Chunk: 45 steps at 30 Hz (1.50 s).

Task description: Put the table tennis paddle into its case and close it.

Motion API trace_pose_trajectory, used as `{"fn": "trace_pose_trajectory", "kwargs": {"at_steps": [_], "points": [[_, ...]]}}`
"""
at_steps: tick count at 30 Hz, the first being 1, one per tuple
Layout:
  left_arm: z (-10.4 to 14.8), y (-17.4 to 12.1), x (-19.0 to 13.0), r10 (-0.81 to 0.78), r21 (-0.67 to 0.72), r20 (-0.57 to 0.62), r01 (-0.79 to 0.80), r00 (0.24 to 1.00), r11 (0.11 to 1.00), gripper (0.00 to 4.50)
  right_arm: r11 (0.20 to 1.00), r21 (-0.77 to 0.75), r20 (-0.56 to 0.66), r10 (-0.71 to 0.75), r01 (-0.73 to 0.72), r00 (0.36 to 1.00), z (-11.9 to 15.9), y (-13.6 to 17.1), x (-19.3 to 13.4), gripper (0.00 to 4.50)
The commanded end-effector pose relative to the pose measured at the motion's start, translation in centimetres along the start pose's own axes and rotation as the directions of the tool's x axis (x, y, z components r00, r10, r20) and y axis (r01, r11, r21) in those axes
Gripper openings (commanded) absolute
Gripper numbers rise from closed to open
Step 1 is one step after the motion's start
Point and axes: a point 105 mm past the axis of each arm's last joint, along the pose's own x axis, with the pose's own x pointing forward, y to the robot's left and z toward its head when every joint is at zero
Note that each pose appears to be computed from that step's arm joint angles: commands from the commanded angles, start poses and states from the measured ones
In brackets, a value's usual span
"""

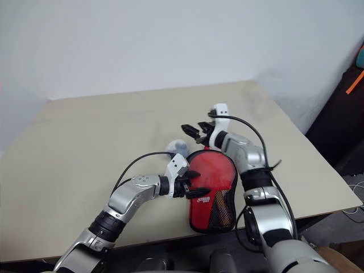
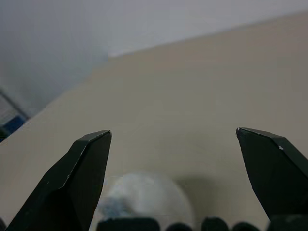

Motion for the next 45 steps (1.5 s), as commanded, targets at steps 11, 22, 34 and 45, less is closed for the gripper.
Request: {"fn": "trace_pose_trajectory", "kwargs": {"at_steps": [11, 22, 34, 45], "points": [[-3.8, 0.6, 0.1, 0.035, -0.089, -0.126, -0.047, 0.991, 0.995, 4.20, 0.996, -0.040, -0.224, 0.071, -0.082, 0.972, -2.6, 1.3, 2.0, 4.50], [-3.5, 1.0, 0.2, 0.047, -0.087, -0.122, -0.058, 0.991, 0.994, 4.22, 0.996, -0.035, -0.357, 0.068, -0.086, 0.932, -4.5, 1.4, 2.2, 4.32], [-3.7, 1.0, 0.3, 0.049, -0.108, -0.130, -0.064, 0.990, 0.992, 4.23, 0.999, -0.035, -0.185, 0.007, -0.013, 0.983, -1.8, 1.0, 3.3, 0.71], [-3.8, 1.0, 0.4, 0.045, -0.124, -0.138, -0.062, 0.989, 0.990, 4.23, 0.944, -0.050, -0.079, -0.328, 0.325, 0.941, -1.4, -3.2, 2.9, 0.20]]}}
